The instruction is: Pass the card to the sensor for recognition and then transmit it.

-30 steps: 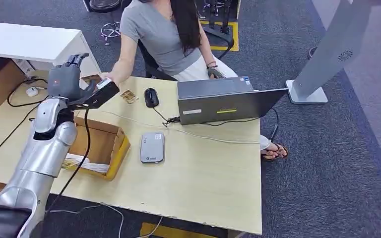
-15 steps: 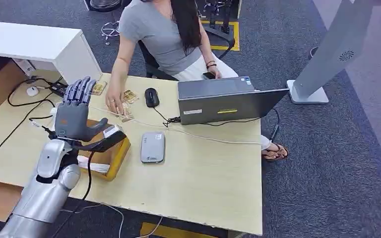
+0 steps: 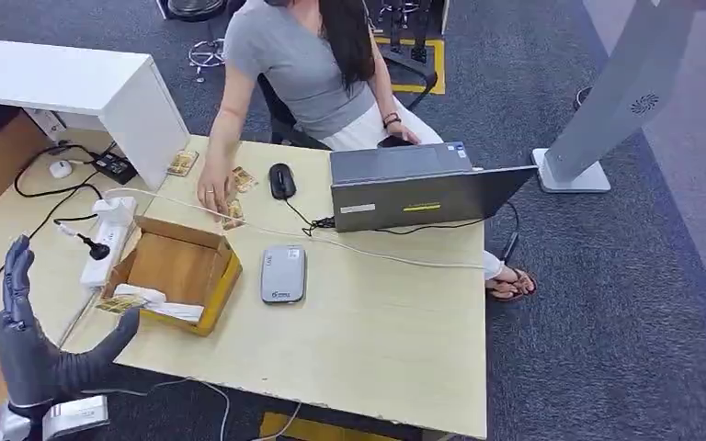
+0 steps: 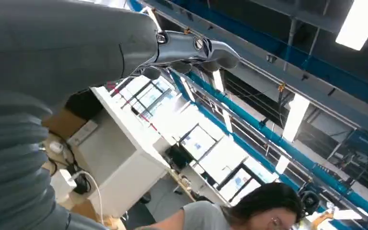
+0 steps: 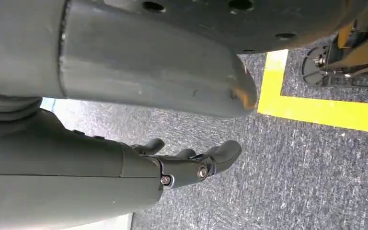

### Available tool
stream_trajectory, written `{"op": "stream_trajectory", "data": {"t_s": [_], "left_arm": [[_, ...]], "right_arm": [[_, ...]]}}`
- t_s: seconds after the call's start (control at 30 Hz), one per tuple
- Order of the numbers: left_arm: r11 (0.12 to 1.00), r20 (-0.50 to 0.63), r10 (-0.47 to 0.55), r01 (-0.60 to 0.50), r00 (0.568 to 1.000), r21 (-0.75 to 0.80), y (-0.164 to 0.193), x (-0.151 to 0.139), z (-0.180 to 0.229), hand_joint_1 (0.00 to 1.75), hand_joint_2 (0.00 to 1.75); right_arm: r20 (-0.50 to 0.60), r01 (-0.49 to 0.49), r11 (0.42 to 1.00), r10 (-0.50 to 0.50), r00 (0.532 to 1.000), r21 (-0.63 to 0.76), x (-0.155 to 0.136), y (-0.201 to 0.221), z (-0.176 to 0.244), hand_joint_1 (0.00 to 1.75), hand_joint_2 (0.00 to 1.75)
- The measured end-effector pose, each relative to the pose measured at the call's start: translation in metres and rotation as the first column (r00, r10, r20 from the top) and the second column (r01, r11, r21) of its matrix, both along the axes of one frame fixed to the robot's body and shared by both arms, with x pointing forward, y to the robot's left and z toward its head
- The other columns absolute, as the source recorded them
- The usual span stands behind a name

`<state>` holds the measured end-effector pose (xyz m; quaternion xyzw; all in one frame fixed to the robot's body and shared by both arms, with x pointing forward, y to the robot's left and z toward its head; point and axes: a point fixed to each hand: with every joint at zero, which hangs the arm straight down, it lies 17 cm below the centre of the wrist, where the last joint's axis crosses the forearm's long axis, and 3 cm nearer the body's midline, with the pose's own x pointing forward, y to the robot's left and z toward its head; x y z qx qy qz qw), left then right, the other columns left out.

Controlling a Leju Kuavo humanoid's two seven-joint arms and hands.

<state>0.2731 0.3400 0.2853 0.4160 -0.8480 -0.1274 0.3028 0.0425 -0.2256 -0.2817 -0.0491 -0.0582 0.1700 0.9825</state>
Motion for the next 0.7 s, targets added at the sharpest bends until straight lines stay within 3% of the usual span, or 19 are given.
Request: {"op": "stream_trajectory", "data": {"t_s": [0.2, 0.3, 0.37, 0.7], "left_arm": [[0.999, 0.018, 0.036, -0.035, 0.999, -0.035, 0.011, -0.011, 0.008, 0.00, 1.75], [0.974, 0.065, -0.029, 0.043, 0.997, -0.223, 0.031, -0.024, 0.015, 0.00, 1.75], [0.952, 0.101, -0.016, 0.046, 0.995, -0.303, 0.052, -0.036, 0.022, 0.00, 1.75], [0.947, 0.132, 0.106, -0.060, 0.986, -0.315, 0.084, -0.062, 0.034, 0.00, 1.75]], "right_arm": [[-0.001, 0.011, 1.000, -0.011, 1.000, 0.000, 0.000, -0.001, 0.000, 0.00, 0.00], [0.007, 0.019, 1.000, -0.019, 1.000, -0.006, 0.001, -0.001, 0.000, 0.00, 0.00], [0.010, 0.029, 1.000, -0.029, 1.000, -0.005, 0.001, -0.001, 0.000, 0.00, 0.00], [0.010, 0.044, 0.999, -0.044, 0.999, -0.002, 0.001, 0.001, 0.000, 0.00, 0.00]]}}
